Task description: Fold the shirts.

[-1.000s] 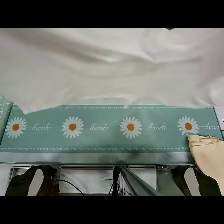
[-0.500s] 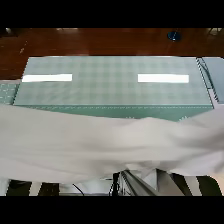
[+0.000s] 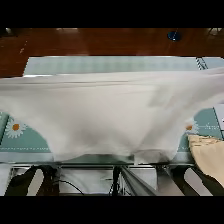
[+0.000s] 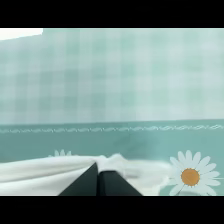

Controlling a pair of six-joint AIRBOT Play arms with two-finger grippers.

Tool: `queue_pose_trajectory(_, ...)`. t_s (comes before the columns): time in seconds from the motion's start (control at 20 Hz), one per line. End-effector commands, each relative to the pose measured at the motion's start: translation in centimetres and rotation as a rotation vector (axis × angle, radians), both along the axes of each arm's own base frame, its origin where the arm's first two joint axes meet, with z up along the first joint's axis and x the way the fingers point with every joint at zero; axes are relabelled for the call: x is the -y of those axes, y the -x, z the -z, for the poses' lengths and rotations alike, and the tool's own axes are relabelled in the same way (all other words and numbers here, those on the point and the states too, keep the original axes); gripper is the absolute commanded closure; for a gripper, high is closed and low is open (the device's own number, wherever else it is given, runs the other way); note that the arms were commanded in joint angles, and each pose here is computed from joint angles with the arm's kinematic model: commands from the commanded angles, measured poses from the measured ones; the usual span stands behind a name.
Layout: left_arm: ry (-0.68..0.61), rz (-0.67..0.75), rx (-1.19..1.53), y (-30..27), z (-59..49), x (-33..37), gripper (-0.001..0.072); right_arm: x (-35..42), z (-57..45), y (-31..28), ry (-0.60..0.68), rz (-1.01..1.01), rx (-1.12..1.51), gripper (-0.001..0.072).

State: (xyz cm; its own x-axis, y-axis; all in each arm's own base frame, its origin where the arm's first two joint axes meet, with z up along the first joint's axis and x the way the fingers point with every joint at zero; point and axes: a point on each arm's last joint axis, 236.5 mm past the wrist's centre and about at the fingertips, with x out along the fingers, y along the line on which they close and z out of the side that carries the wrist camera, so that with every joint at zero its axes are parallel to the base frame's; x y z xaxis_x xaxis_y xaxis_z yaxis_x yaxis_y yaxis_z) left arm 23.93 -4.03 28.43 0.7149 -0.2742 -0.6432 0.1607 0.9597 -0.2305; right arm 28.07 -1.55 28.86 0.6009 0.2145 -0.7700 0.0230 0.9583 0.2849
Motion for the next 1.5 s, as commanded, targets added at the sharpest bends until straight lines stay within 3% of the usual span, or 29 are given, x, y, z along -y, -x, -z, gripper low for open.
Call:
queue_pose_trajectory(0.0,0.164,0.028,-0.076,-7.0,4.9,0.1,0.0680,-0.9,5.5,-6.8,0.021,-0.054,-0.103,0.0697)
queue_pose_trajectory(0.25,0.194,0.048,-0.131,-15.3,10.9,-0.5,0.0680,-3.5,9.0,-18.1,0.051,-0.071,0.050,0.0697)
queue_pose_trajectory(0.55,0.187,-0.013,-0.118,-22.8,17.2,-1.6,0.0680,-2.5,14.2,-24.5,0.034,-0.020,0.076,0.0697)
queue_pose_trajectory(0.85,0.151,-0.012,-0.141,-26.5,23.4,-1.3,0.0680,-3.2,21.7,-27.7,-0.043,-0.005,-0.015,0.0697)
queue_pose_trajectory(1.05,0.067,0.007,-0.062,-29.2,25.4,-0.7,0.0680,-2.4,24.3,-30.1,-0.038,0.033,0.017,0.0697)
queue_pose_trajectory(1.45,0.011,-0.111,0.057,-33.0,26.5,-3.2,0.0679,-1.3,25.7,-33.0,0.015,0.032,0.111,0.0697)
